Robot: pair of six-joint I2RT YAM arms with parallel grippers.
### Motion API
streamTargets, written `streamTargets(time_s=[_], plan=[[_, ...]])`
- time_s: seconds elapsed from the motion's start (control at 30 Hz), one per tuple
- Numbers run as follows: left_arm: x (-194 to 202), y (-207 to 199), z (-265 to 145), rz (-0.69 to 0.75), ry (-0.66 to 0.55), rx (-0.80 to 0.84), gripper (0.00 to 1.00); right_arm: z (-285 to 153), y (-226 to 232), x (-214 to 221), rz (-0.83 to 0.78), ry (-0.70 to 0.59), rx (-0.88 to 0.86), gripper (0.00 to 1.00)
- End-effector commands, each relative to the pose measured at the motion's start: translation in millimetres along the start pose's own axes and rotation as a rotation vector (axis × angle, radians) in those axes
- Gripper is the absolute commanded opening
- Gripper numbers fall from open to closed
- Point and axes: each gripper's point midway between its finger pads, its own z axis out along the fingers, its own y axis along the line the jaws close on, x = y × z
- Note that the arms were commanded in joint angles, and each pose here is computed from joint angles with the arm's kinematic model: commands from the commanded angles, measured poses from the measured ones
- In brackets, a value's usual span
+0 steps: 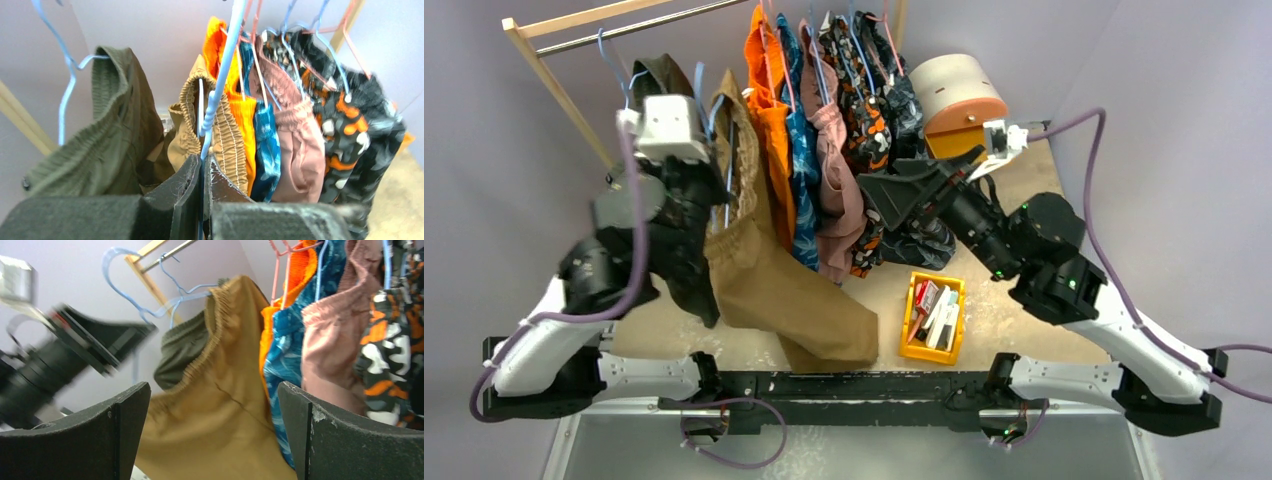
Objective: Place the shorts on the hanger
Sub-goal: Adjust the hanger on the clothesline.
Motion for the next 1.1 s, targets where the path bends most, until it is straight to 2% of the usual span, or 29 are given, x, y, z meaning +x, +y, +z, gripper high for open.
streamTargets(time_s=[0.0,0.17,0.27,0.43,0.53,0.73,1.07], plan=[[-42,34,-12,-0.102,0.008,-0.065,0.00,-22,-11,-11,-0.136,-0.042,-0.009,0.99],[-79,60,-16,-0.089,-0.017,-0.146,0.00,-32,-23,-4,-0.177,-0.022,0.021,0.99],[-80,68,-16,-0.050,-0.018,-0.194,0.00,-30,-26,9,-0.192,0.017,0.021,0.99],[-87,64,-13,0.030,-0.020,-0.229,0.00,-21,-33,39,-0.230,0.099,0.012,0.99],[-96,47,-6,0.097,-0.015,-0.219,0.00,-14,-34,57,-0.253,0.157,0.006,0.99],[-63,-5,13,0.184,0.027,-0.129,0.00,-10,-39,70,-0.265,0.195,0.014,0.99],[-29,-8,39,0.066,0.072,-0.082,0.00,-21,-46,65,-0.276,0.178,0.035,0.99]])
